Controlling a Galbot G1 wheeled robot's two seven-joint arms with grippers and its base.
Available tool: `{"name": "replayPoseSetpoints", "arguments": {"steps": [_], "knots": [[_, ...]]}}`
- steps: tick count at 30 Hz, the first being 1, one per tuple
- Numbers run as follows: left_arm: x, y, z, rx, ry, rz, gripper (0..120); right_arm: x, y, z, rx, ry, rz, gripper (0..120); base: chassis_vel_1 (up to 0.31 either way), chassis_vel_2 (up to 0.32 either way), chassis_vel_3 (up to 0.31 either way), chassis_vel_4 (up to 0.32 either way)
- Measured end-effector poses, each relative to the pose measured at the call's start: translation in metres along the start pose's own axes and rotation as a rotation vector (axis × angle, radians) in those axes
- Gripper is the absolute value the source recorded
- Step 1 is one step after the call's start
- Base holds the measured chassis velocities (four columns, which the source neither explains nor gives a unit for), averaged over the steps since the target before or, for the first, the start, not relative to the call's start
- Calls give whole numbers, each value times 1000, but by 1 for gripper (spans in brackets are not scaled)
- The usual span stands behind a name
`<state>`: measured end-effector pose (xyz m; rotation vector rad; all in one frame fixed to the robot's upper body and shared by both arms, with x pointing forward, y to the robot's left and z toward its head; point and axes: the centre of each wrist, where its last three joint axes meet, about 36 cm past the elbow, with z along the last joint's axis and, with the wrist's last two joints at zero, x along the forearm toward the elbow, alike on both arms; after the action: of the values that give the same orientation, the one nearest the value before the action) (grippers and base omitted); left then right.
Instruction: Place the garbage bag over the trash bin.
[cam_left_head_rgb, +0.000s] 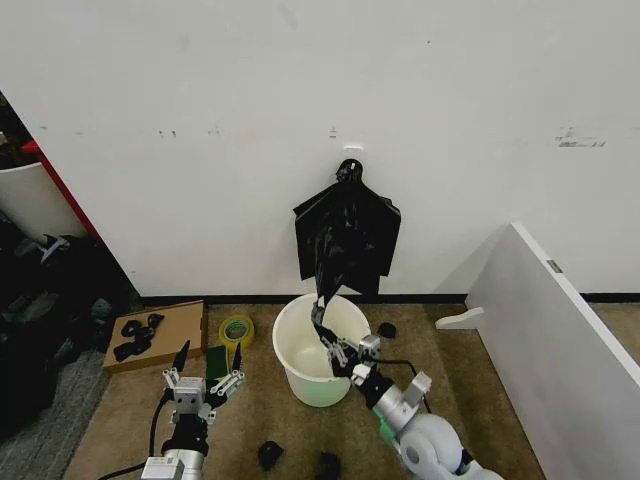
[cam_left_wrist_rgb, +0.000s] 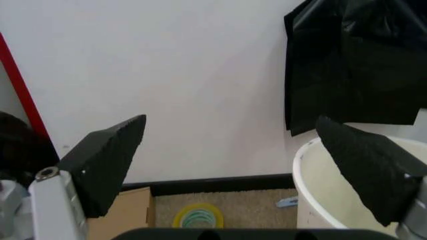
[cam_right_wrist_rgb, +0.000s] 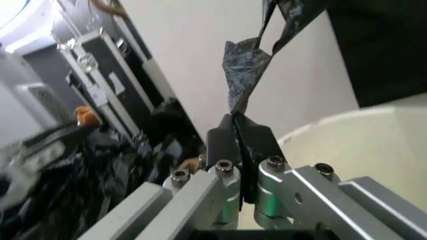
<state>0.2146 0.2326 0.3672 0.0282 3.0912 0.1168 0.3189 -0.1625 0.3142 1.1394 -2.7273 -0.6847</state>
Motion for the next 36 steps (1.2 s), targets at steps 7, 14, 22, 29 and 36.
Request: {"name": "replayPoseSetpoints", "arguments": {"steps": [7,14,22,29,36], "knots": [[-1,0,2,1,4,0,100,16,5,14,46,51,-15,0,0,0,0,0],[-1,1,3,3,7,-1,100,24,7,19,80,75,-33,0,0,0,0,0],[-1,1,4,2,11,-1,100,33,5,28,126,103,-57,0,0,0,0,0],[0,1,4,7,15,-1,100,38,2,32,137,109,-67,0,0,0,0,0],[-2,1,1,13,16,8,100,31,-3,26,138,79,-43,0,0,0,0,0]]}}
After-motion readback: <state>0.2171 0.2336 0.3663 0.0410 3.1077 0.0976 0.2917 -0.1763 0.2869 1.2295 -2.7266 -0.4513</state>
